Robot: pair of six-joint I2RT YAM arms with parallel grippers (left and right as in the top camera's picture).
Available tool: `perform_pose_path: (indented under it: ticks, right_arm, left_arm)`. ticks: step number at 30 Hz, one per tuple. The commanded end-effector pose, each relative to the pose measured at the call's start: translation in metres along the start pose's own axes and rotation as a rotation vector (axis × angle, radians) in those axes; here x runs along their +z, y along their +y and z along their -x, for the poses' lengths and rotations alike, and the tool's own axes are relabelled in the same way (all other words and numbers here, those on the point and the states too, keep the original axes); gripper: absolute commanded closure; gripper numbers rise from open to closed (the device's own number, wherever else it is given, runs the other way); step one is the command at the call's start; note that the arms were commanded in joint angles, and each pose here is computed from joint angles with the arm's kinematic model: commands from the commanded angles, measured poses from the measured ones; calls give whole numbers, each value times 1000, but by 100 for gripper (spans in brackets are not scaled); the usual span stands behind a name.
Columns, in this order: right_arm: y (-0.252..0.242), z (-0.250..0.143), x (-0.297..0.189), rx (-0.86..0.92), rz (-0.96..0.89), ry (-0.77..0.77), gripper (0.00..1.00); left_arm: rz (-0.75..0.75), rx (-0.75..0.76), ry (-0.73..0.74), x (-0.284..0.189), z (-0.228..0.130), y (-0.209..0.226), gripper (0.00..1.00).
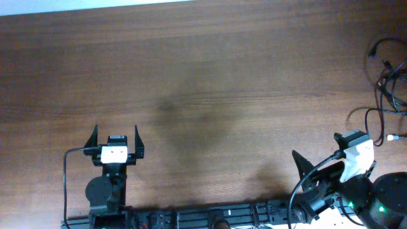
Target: Untangle cables
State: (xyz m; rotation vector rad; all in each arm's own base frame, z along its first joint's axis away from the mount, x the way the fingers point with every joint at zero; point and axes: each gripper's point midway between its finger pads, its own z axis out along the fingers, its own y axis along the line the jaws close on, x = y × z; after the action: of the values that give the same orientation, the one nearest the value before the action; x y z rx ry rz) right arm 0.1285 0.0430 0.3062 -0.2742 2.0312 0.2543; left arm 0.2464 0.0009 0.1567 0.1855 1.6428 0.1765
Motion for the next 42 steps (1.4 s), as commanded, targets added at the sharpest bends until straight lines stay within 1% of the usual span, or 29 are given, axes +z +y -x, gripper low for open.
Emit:
perform_pose_path:
  ticks: [1, 7, 12, 42]
  right_arm:
    - [-1, 0, 0, -9, -6, -1, 1]
    - [-1, 0, 0, -9, -6, -2, 1]
    - [-1, 0, 0, -9, -6, -2, 1]
    - [-2, -1, 0, -13, -11, -1, 1]
  left_arm:
    - [23, 23, 7, -1, -2, 4, 1]
    - [29, -73, 7, -1, -2, 5, 1]
    - [55, -190, 7, -1, -3, 10, 1]
    - [47, -191, 6, -1, -2, 8, 1]
